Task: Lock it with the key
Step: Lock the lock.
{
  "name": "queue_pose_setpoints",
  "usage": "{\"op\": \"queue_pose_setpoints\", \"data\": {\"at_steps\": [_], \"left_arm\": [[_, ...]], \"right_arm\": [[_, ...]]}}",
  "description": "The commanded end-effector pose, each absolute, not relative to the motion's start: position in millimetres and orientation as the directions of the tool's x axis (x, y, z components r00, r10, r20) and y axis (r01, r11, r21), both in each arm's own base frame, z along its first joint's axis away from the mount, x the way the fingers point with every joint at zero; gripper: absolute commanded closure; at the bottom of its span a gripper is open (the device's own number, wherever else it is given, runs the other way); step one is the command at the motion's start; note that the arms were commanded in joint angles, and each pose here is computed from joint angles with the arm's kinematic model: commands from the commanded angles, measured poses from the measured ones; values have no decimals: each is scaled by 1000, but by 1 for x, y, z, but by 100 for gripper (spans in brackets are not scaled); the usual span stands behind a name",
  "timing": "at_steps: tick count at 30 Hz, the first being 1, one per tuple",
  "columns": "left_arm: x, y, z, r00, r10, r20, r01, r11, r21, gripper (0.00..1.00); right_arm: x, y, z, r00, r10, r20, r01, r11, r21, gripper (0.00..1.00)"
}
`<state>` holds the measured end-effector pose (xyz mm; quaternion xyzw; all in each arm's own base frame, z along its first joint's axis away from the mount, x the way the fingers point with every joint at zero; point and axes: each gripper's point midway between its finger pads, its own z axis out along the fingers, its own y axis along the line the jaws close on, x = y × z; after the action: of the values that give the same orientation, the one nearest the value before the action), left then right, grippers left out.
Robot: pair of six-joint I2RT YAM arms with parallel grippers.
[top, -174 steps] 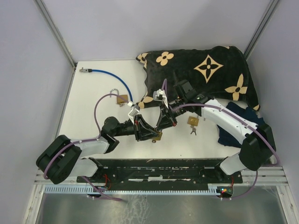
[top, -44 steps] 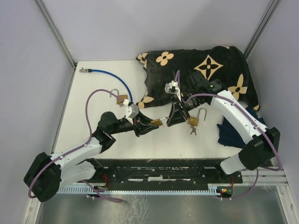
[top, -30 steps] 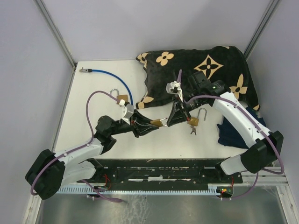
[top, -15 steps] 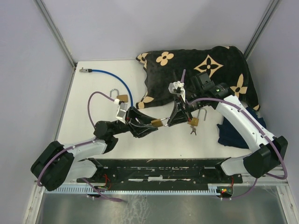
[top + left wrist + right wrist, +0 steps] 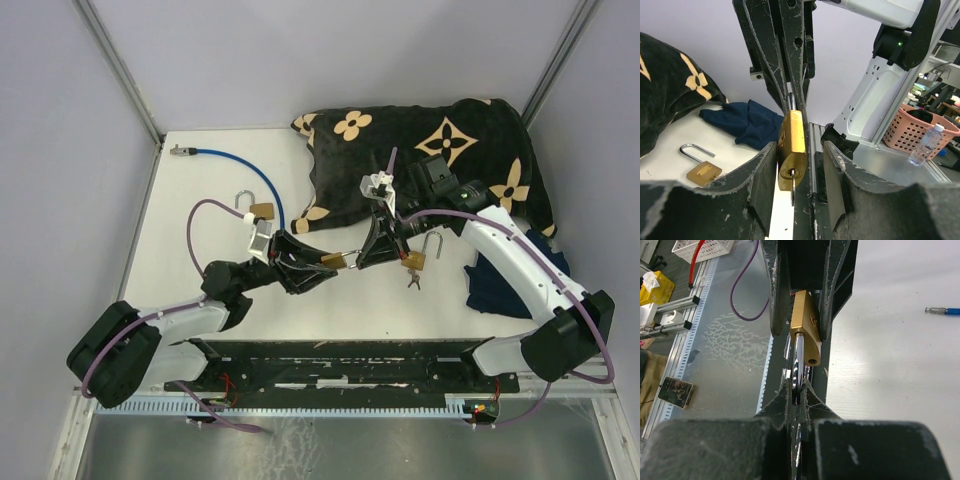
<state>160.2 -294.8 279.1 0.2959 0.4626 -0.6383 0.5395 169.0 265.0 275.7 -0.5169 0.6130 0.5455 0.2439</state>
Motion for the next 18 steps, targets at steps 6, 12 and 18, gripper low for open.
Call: {"op": "queue_pose_setpoints", "data": {"at_steps": [6, 12, 18], "left_arm": [[164, -295, 288, -247, -450, -858, 960, 9, -281, 57], [164, -295, 290, -257, -463, -848, 958, -3, -288, 64], [161, -297, 291, -268, -452, -851, 958, -29, -287, 94]], "right_arm": [[164, 269, 299, -300, -292, -908, -910, -196, 364, 98], [165, 269, 297, -301, -293, -908, -912, -191, 364, 98], [169, 267, 292, -267, -305, -914, -931, -163, 326, 98]]}}
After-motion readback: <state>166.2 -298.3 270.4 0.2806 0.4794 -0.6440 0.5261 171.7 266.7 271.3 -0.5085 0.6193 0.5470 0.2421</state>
